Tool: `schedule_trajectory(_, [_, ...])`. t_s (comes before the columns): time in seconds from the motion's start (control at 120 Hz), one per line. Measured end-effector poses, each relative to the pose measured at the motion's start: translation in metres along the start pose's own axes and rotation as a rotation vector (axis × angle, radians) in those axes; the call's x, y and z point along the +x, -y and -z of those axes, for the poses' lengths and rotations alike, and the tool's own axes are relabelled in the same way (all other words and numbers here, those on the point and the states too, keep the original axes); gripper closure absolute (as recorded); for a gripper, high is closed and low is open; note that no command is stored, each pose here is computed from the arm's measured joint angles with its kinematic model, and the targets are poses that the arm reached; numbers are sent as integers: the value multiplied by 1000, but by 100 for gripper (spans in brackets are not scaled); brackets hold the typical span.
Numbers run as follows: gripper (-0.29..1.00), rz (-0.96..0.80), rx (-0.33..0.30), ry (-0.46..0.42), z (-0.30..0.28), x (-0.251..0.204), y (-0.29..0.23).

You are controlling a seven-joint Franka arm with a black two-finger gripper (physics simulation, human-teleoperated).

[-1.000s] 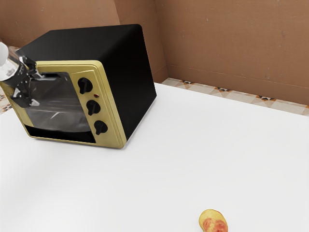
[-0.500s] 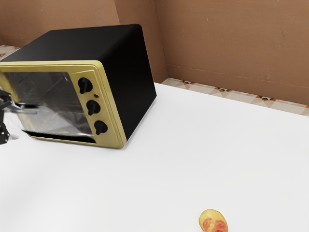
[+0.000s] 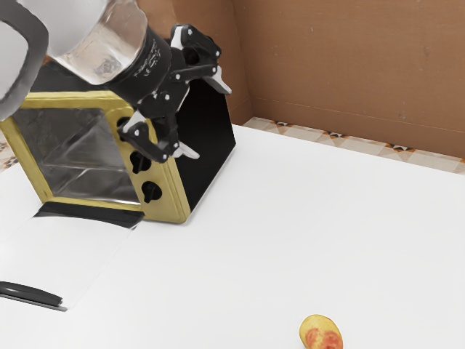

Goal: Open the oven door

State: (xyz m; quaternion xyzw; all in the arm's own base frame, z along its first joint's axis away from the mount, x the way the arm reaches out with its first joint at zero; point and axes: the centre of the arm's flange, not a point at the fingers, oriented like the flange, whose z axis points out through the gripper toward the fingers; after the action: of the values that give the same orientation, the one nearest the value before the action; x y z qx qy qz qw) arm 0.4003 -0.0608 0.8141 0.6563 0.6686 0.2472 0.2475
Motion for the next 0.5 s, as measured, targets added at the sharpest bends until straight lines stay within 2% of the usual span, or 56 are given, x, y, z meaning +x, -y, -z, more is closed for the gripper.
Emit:
schedule_trajectory(0.042, [0, -32, 129, 78, -47, -60, -8])
schedule_trajectory(0.083, [0, -30, 239, 112, -80, -94, -2])
schedule_trajectory(0.142, [0, -10, 373, 112, -122, -114, 12])
schedule_trajectory(0.175, [0, 6, 425, 86, -142, -111, 16])
schedule_trajectory(0.275, [0, 114, 493, -11, -176, -58, 12])
schedule_trajectory(0.417, [0, 265, 560, -50, -196, -28, 16])
schedule_trajectory(0.5, [0, 330, 574, -69, -199, -17, 17])
